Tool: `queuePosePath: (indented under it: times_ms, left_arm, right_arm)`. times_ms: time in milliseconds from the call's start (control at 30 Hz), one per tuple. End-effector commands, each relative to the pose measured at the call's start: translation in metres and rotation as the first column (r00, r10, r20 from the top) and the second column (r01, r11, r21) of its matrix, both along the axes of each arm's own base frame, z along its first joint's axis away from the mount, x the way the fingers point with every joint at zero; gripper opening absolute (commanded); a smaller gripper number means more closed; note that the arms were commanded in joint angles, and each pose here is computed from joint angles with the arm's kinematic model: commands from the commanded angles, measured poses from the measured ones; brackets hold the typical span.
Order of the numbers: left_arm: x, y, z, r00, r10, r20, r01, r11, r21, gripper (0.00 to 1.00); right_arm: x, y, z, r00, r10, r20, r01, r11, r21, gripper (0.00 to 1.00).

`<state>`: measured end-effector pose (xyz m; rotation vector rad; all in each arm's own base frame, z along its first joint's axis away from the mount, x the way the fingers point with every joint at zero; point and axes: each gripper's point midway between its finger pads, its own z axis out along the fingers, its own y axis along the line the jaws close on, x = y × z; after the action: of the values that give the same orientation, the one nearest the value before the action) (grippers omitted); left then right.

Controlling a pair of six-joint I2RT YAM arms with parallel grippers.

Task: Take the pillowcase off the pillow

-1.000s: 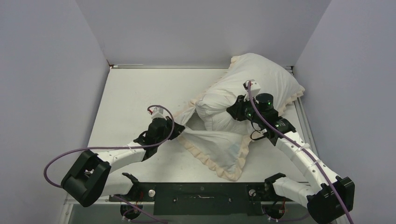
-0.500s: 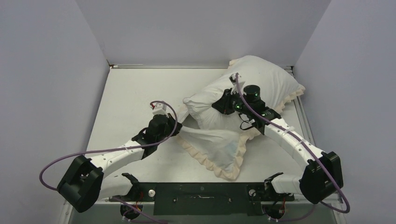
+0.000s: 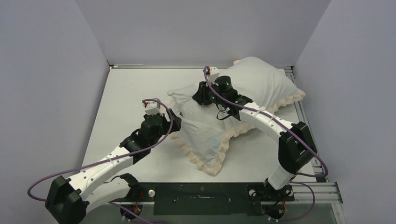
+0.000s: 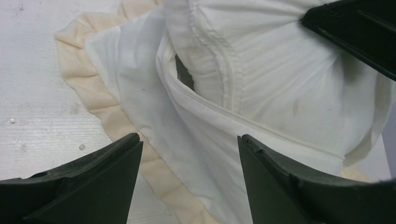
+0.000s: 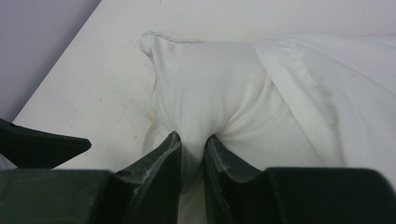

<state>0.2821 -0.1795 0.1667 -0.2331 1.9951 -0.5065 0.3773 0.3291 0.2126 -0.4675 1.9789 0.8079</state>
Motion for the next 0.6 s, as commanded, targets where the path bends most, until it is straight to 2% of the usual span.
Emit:
queuePosePath:
  times_ms: [0, 133, 300, 567]
  left_arm:
    - [-0.004, -0.014, 0.025, 0.999, -0.012, 0.039, 0.016, 0.996, -0.088, 0.77]
    - [-0.004, -0.044, 0.036, 0.995, -0.078, 0.069, 0.087, 0.985, -0.146, 0.8]
    - [-0.003, -0.077, 0.048, 0.986, -0.126, 0.107, 0.141, 0.979, -0.15, 0.82]
    - [0.015, -0.103, 0.053, 0.986, -0.091, 0.141, 0.105, 0.99, -0.095, 0.84]
  right_arm:
    - [0.01, 0.0, 0.063, 0.986, -0.042, 0.162, 0.032, 0.998, 0.06, 0.3]
    - [-0.001, -0.025, 0.062, 0.984, -0.079, 0.158, 0.085, 0.996, -0.037, 0.46]
    - [-0.022, -0.062, 0.061, 0.975, -0.147, 0.167, 0.165, 0.981, -0.104, 0.65]
    - [-0.052, -0.098, 0.055, 0.964, -0.201, 0.175, 0.226, 0.964, -0.138, 0.84]
